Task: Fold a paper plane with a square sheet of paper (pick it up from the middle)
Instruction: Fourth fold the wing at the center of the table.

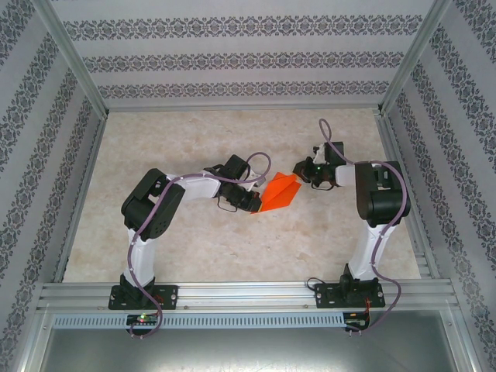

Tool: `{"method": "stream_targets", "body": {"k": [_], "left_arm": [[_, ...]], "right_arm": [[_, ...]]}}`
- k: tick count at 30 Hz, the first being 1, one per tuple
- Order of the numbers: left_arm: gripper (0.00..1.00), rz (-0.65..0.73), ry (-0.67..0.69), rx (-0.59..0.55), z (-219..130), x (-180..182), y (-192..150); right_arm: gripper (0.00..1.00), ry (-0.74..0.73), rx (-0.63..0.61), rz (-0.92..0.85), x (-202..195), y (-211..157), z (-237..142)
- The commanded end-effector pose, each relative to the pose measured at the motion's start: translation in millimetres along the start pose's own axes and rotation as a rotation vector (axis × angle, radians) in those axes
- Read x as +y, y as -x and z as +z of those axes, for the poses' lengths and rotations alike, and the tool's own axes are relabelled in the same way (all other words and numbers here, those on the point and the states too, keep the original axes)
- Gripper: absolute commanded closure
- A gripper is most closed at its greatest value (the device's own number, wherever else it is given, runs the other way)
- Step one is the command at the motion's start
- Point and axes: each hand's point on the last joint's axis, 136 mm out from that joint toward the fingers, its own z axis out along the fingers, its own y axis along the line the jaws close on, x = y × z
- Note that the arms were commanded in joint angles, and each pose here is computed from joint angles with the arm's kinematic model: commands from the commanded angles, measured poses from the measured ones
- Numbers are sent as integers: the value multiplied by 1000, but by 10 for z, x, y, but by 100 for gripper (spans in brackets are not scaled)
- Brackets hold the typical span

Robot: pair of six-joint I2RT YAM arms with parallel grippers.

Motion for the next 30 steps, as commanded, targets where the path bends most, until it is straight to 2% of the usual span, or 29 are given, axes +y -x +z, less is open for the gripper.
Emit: {"method": "stream_targets", "body": {"k": [1,5,10,16,26,30], "left_arm": [[100,-141,130,235,191,463,-771],[100,-139,121,227,183,438,-743],[100,-135,102,212,168,381,-670],[98,-116,56,158,60,192,-442],[86,-76,-27,42,-237,-192,-36],[80,-60,-24,19,-321,-252,49]], "right_arm": [[93,21,-79,-82,250,175,-240],[93,12,-81,-129,429,43,-422],[92,27,-18,-135,556,-367,-398],[81,30,56,-91,540,-725,-358],[64,19,127,-47,375,-880,-218],[63,7,138,-44,324,-890,-168]]}}
